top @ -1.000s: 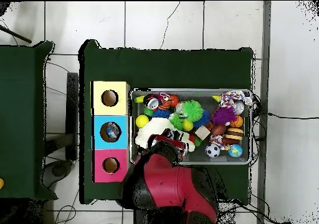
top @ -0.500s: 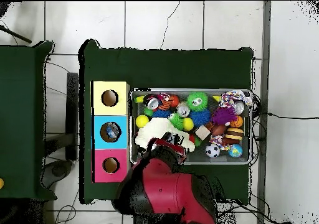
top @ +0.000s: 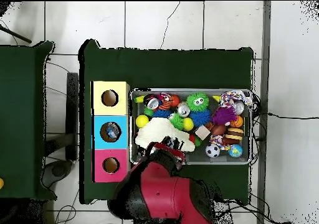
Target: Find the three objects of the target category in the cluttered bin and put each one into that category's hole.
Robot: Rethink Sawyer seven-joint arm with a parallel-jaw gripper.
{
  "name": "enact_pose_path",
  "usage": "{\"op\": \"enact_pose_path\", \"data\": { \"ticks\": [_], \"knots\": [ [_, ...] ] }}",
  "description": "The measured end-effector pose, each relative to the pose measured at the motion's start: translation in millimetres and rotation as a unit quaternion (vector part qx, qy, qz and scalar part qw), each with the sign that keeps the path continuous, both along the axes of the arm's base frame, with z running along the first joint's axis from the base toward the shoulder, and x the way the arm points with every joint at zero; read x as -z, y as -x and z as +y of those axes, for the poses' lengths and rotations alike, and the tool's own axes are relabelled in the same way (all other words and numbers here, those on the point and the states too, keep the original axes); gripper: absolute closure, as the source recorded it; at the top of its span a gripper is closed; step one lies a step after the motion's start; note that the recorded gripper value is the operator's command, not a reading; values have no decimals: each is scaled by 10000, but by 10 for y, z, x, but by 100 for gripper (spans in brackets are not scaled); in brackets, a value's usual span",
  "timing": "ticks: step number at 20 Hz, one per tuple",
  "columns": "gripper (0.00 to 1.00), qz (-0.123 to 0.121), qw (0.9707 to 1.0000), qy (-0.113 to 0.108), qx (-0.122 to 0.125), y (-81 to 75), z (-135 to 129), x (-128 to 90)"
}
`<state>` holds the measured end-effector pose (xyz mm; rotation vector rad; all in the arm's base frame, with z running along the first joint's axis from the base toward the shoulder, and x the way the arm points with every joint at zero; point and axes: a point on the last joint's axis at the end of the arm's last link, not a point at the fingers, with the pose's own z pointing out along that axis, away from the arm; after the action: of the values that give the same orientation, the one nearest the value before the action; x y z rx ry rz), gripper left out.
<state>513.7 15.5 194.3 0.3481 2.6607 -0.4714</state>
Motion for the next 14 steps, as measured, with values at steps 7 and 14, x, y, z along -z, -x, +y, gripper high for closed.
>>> {"op": "enact_pose_path", "data": {
  "ticks": [7, 14],
  "knots": [
    [100, 76, 9999, 79, -47, 77, 149, -24],
    [100, 193, 9997, 92, -133, 140, 446, 89]
  ]
}}
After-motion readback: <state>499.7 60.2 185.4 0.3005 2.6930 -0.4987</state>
